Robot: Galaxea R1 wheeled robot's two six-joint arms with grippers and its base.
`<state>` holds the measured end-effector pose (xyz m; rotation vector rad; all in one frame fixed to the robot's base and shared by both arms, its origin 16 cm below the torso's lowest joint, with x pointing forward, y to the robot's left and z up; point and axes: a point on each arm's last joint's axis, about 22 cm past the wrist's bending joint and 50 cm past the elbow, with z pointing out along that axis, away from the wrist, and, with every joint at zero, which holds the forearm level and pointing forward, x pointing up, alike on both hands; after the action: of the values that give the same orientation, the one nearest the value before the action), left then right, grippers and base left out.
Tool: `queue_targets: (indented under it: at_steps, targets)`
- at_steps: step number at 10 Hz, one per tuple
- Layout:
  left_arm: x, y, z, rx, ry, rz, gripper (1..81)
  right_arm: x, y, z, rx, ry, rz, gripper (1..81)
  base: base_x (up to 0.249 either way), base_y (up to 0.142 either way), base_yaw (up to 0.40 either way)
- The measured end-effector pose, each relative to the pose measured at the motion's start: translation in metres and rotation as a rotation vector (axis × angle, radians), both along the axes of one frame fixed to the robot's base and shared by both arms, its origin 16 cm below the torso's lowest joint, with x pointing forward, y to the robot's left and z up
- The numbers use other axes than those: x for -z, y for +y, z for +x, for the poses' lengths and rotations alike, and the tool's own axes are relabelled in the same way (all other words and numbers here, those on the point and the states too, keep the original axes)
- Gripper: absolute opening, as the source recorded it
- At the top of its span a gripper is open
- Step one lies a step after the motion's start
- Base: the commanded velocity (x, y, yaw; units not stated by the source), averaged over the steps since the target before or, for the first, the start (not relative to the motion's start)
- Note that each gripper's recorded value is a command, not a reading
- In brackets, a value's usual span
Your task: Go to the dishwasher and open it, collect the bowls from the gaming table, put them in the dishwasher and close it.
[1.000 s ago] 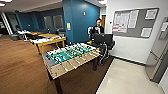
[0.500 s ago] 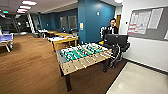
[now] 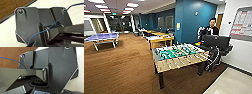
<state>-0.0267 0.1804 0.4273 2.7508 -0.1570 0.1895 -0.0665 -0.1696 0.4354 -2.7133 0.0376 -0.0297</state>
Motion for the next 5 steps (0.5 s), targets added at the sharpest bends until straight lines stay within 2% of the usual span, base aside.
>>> queue_targets:
  at_steps: [5]
  targets:
    - [0.0019,0.0025,-0.0045,0.001,0.005,0.012,81.1,0.0005,0.0006,-0.0013,-0.001,0.001,-0.001,81.1,0.0,0.0,0.38]
